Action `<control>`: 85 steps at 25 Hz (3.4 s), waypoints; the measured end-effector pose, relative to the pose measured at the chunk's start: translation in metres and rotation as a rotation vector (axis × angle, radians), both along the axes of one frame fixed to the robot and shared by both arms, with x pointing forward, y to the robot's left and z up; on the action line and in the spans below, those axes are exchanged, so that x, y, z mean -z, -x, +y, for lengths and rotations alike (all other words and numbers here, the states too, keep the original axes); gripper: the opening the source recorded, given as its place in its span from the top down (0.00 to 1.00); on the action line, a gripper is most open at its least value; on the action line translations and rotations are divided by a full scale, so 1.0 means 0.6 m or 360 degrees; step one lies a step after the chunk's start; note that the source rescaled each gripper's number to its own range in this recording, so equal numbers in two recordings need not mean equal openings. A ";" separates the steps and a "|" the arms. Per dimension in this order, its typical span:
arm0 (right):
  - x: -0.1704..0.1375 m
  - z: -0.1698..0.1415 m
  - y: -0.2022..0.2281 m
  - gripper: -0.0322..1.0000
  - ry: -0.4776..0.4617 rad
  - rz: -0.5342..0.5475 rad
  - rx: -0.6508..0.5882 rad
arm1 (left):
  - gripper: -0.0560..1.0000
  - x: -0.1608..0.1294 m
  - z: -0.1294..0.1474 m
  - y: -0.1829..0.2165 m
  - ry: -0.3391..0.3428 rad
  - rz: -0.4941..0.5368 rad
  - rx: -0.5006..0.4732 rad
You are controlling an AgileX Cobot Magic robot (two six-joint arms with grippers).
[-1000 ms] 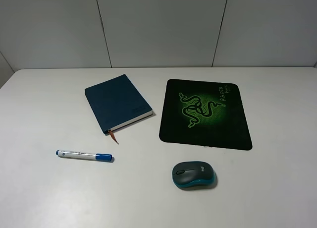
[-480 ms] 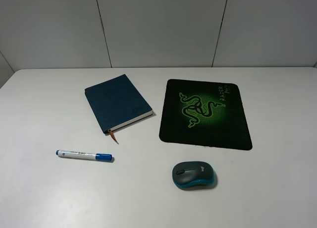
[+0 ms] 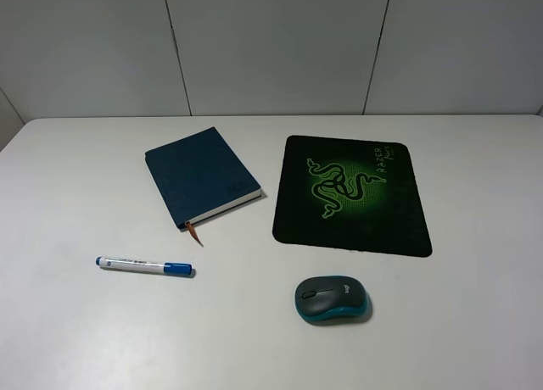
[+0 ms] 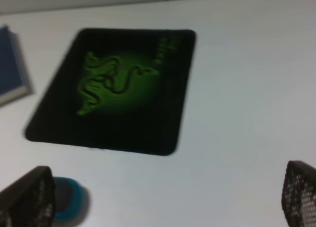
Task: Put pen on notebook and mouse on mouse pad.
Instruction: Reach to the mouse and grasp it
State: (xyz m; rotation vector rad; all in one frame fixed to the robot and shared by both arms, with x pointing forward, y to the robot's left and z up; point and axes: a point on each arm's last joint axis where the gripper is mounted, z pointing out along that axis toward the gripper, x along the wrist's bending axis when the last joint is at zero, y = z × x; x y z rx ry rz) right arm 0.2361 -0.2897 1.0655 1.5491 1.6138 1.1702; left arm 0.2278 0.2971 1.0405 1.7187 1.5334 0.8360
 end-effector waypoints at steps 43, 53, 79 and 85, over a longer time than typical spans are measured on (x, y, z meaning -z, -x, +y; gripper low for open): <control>0.063 0.279 -0.254 0.00 0.1321 0.0868 -0.1788 | 0.00 0.000 0.000 0.000 -0.0002 0.0000 -0.0002; 0.140 0.316 -0.286 0.00 0.1501 0.0922 -0.1990 | 0.00 0.000 0.000 0.000 -0.0002 0.0000 -0.0002; 0.260 0.345 -0.324 0.00 0.1708 0.1019 -0.2064 | 0.00 0.000 0.000 0.000 -0.0002 0.0000 -0.0002; 0.269 0.344 -0.329 0.00 0.1778 0.1003 -0.2084 | 0.00 0.000 0.000 0.000 -0.0002 0.0000 -0.0002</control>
